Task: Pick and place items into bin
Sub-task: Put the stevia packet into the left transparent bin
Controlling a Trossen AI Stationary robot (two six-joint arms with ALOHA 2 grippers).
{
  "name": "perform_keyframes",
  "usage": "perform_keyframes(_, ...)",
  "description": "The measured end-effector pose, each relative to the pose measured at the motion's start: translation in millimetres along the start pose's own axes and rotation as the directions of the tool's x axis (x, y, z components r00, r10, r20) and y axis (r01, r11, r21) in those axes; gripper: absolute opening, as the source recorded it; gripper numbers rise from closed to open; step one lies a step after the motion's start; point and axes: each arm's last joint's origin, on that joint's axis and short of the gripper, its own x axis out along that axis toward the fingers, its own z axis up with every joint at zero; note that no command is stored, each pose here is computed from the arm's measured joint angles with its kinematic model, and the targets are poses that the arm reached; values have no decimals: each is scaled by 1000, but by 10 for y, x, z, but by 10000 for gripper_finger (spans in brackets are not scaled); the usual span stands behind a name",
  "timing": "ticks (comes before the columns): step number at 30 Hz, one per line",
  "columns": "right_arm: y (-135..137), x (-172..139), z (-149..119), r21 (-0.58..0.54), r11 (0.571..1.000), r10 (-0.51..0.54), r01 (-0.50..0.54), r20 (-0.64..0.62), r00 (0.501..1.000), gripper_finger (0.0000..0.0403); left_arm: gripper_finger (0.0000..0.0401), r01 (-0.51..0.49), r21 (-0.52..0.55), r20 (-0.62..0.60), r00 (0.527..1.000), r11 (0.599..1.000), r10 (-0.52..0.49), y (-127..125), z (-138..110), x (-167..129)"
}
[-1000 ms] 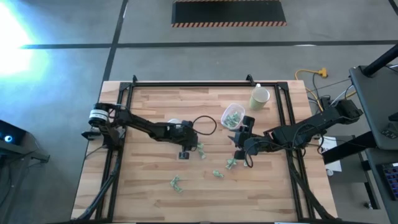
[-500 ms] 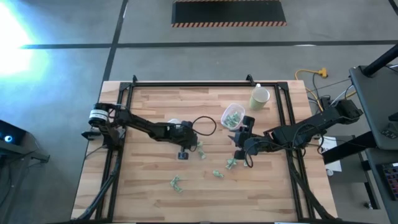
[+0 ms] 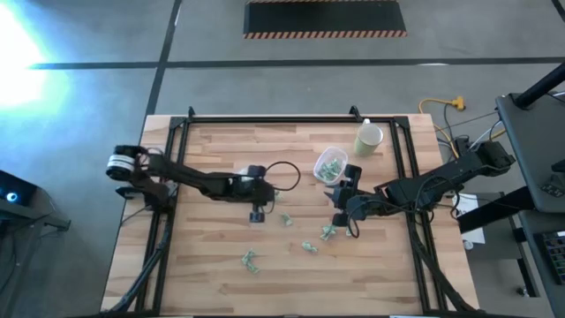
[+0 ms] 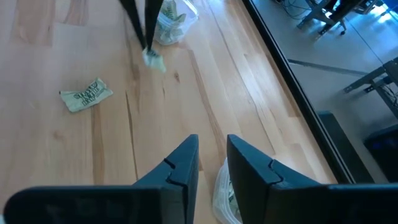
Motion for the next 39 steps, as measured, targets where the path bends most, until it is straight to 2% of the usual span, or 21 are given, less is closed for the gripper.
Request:
perform_keyframes(6,2,4,-12,6,1000,0,0,-2,1000,74,0,-125,-32,-9,992,992,125,33,-75,-302)
perform_keyframes(15,5,10,-26,7,1000,-1,1,-3,1000,68,0,-238,-104,-10,971,966,238,104,-328,-655)
perform_keyframes(23,7,13,-31,11,1000,0,0,-1,1000,72,0,-261,-135,-46,965,956,257,113,-608,-724)
perform_keyframes(29,9,17,-40,14,1000,0,0,-2,1000,65,1,-262,-156,-52,965,952,257,105,-645,-704)
perform_keyframes(33,10,19,-46,15,1000,0,0,-3,1000,64,25,-263,-149,-62,964,953,257,98,-651,-682)
perform_keyframes(39,12,20,-48,43,999,7,-6,-4,1000,64,96,-264,-142,-73,964,954,256,91,-660,-662)
